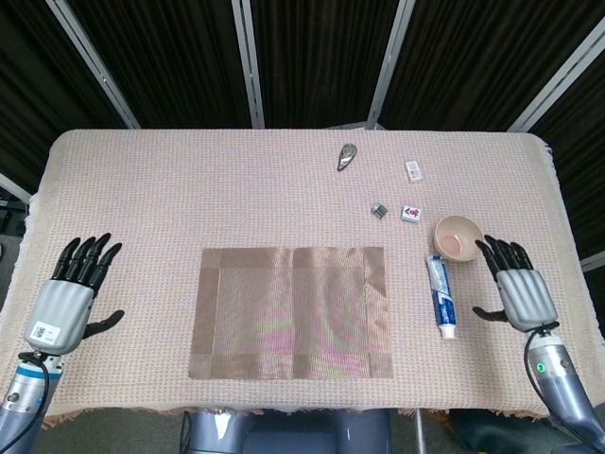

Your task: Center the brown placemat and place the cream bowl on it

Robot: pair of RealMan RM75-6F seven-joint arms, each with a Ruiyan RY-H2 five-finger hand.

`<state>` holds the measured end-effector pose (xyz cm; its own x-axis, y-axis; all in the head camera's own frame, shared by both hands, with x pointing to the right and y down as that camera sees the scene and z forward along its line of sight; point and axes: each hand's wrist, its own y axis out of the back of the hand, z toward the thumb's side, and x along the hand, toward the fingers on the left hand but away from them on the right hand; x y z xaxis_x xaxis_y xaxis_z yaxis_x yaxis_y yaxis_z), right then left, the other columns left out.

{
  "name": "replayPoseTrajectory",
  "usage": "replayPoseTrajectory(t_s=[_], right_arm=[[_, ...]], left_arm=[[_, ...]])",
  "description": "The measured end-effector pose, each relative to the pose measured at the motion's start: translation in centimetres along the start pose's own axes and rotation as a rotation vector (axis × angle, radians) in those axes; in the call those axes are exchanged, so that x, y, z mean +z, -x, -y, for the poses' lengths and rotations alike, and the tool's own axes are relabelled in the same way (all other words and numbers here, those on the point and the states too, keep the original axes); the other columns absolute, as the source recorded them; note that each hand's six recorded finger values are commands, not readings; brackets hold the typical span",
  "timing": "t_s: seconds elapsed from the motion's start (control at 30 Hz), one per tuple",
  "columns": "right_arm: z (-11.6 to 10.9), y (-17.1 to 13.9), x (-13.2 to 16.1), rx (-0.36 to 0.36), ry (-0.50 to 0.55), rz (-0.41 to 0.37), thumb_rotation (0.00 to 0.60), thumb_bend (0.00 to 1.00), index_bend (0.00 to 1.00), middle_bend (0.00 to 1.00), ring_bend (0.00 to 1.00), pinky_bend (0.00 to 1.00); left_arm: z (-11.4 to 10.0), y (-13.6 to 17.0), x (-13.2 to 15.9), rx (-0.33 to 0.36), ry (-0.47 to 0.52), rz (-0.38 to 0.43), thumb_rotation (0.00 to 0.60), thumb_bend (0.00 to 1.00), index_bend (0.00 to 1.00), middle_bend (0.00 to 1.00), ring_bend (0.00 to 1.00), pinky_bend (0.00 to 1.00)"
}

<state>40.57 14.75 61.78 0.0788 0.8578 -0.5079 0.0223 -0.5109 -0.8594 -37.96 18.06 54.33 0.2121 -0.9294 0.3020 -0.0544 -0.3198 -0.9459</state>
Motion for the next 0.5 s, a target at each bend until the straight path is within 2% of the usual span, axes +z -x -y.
replayPoseTrajectory(t_s=[0.07, 0.23, 0.5], right_arm=[[0.3, 1.5, -0.2, 0.018, -0.033, 0.006, 0.600, 0.00, 0.19, 0.00, 0.00, 0.00], [1.3, 5.0, -0.5, 0.046, -0.101, 0.018, 0.600, 0.01, 0.28, 0.00, 0.00, 0.00], [3.6, 8.8, 0.2, 0.089, -0.159, 0.017, 0.600, 0.11, 0.33, 0.00, 0.00, 0.00]], left_arm=[[0.2, 0.0, -0.8, 0.001, -0.007, -0.025, 0.600, 0.00, 0.00, 0.00, 0.00, 0.00], [0.5, -0.4, -2.1, -0.001, -0.019, -0.059, 0.600, 0.00, 0.00, 0.00, 0.00, 0.00], [0.7, -0.7, -2.9, -0.004, -0.020, -0.077, 0.600, 0.00, 0.00, 0.00, 0.00, 0.00]])
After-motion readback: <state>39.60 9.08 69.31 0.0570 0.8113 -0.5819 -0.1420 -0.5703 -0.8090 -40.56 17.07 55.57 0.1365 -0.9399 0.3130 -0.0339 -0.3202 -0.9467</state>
